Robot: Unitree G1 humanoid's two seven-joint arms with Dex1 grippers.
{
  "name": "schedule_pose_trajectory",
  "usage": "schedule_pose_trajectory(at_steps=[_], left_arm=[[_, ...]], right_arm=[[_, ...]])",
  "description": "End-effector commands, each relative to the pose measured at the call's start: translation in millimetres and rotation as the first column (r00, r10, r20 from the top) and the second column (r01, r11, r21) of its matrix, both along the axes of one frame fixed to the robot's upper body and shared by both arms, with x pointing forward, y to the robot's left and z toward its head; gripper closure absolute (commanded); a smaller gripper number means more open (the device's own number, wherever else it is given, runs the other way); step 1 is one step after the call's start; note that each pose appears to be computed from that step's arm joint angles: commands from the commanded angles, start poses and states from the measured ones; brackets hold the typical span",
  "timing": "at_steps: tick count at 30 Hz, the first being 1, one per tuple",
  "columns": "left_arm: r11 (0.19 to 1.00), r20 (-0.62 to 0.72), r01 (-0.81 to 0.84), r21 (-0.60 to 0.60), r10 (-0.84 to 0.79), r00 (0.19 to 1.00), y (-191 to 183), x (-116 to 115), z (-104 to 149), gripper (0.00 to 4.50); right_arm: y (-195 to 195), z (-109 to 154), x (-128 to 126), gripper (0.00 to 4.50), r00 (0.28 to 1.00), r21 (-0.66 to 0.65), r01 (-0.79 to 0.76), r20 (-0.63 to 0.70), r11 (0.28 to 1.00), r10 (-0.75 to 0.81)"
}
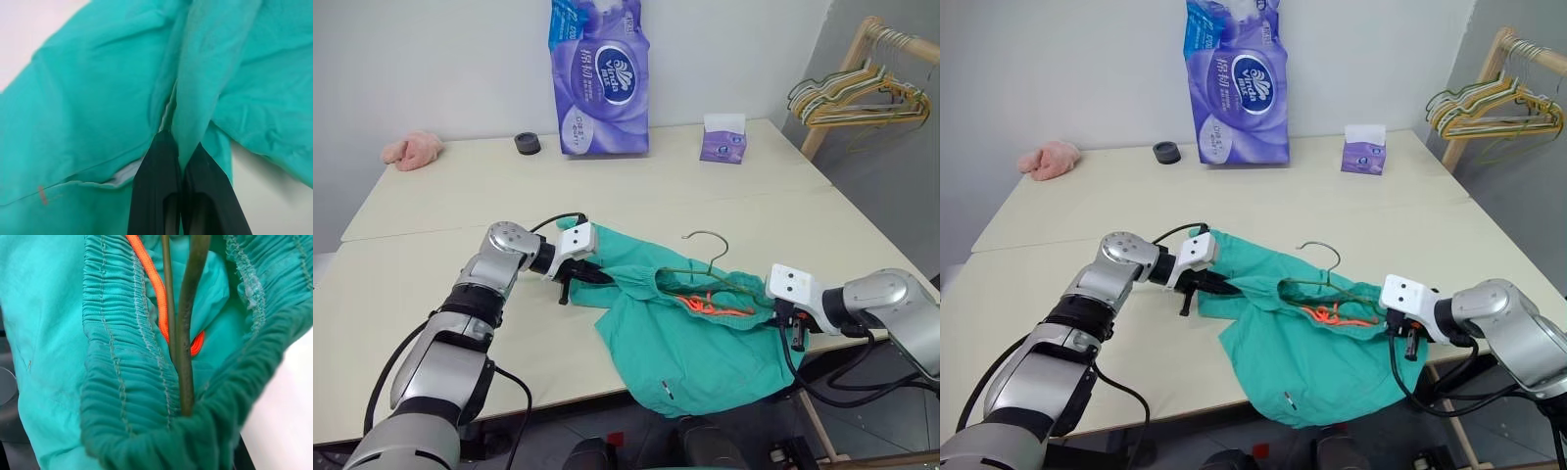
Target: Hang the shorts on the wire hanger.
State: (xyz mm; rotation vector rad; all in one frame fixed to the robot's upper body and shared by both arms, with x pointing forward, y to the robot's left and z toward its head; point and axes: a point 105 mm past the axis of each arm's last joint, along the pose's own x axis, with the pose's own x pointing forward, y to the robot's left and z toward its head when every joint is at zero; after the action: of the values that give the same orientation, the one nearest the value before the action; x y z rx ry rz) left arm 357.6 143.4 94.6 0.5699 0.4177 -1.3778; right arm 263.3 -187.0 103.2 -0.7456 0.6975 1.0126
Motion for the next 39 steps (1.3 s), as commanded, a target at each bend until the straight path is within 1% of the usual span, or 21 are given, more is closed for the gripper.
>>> schedule_pose_trajectory(at_steps=[1,5,9,13,15,17,24,28,32,34,37,39], left_arm=[[1.0,0.052,-0.014,-0.012,0.015,0.999,1.9,6.3,12.1,4.46],[1.0,0.056,-0.022,-0.008,0.022,0.998,3.0,6.6,11.2,4.46],[0.999,0.066,-0.036,-0.004,0.036,0.997,4.9,8.3,11.2,4.46],[0.999,0.067,-0.033,-0.005,0.034,0.997,4.1,8.2,12.0,4.46],[0.999,0.071,-0.035,-0.009,0.036,0.997,3.9,8.8,13.8,4.46],[0.999,0.073,-0.034,-0.021,0.036,0.997,2.0,8.7,15.9,4.46],[0.999,0.071,-0.028,-0.028,0.03,0.997,-0.9,4.9,13.1,4.46],[0.992,0.054,-0.064,-0.11,0.07,0.996,-6.9,6.3,16.6,4.46],[0.991,0.065,-0.057,-0.123,0.066,0.996,-9.7,4.5,15.0,3.68],[0.989,0.085,-0.064,-0.13,0.076,0.994,-8.9,4.9,13.2,3.05],[0.978,0.118,-0.104,-0.179,0.126,0.985,-7.0,11.1,19.1,2.16],[0.961,0.146,-0.147,-0.236,0.184,0.972,-3.8,17.8,28.0,2.16]], right_arm=[[-3.0,10.4,-3.6,4.5,1.0,-0.003,-0.009,0.021,1.0,0.009],[-6.0,9.6,-8.6,4.5,1.0,-0.008,-0.009,0.004,1.0,0.009],[-12.4,4.5,-22.5,4.5,0.998,-0.04,-0.031,-0.049,0.999,0.029],[-15.0,3.1,-24.9,4.5,0.998,-0.067,-0.047,-0.053,0.997,0.043],[-10.7,7.6,-19.0,4.5,1.0,-0.017,-0.015,-0.025,1.0,0.015],[-7.4,10.7,-11.9,4.5,1.0,-0.005,-0.005,0.017,1.0,0.005],[3.3,17.2,-4.7,4.5,0.999,0.066,0.014,0.029,0.998,-0.016],[3.1,21.2,-4.6,4.5,0.999,0.088,0.026,0.018,0.996,-0.028],[5.4,23.7,-6.4,4.5,1.0,0.103,0.021,0.01,0.994,-0.022],[6.1,25.2,-7.1,4.5,1.0,0.116,0.024,0.005,0.993,-0.025],[6.4,26.9,-7.5,4.5,0.999,0.134,0.036,0.0,0.99,-0.036],[6.4,28.0,-9.1,4.5,0.999,0.155,0.054,-0.01,0.986,-0.053]])
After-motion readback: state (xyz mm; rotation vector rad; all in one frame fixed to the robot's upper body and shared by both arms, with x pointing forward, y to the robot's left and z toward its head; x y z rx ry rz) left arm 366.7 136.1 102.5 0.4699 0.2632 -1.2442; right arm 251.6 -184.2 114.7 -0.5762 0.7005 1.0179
